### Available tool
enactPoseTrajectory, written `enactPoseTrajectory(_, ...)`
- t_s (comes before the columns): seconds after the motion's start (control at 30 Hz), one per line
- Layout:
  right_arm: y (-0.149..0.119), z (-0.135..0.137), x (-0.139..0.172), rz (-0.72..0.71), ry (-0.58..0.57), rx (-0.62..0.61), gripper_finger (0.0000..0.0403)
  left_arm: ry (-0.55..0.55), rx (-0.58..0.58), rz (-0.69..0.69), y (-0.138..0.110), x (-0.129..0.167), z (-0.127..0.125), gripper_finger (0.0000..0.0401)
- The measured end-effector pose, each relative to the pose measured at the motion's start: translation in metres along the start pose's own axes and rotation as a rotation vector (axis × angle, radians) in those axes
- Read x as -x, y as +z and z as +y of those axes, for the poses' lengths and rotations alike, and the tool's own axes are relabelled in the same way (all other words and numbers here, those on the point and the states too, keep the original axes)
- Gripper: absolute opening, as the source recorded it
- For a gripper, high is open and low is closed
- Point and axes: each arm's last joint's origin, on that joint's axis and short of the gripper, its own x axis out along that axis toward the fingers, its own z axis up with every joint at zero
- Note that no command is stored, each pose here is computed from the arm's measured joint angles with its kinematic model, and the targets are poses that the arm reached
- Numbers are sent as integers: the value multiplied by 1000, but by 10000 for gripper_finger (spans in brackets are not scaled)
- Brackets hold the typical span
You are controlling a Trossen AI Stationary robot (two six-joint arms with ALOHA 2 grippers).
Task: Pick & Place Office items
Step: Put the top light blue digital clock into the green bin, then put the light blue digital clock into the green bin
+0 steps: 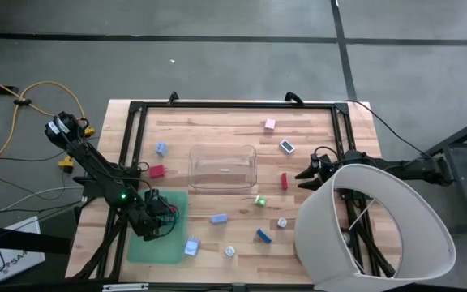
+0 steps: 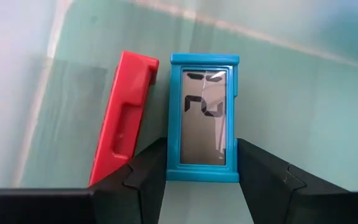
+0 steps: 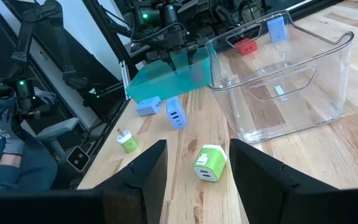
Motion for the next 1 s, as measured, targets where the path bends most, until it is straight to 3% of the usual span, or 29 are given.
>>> enactPoseTrajectory(0.43,0,0,0,0,0,0,161,-6,-30,-9,1,0,-1,177)
enactPoseTrajectory(0.73,0,0,0,0,0,0,161,-10,-21,-12,1,0,-1,238)
enactPoseTrajectory(1.0,0,0,0,0,0,0,161,-10,-18,-13,1,0,-1,244)
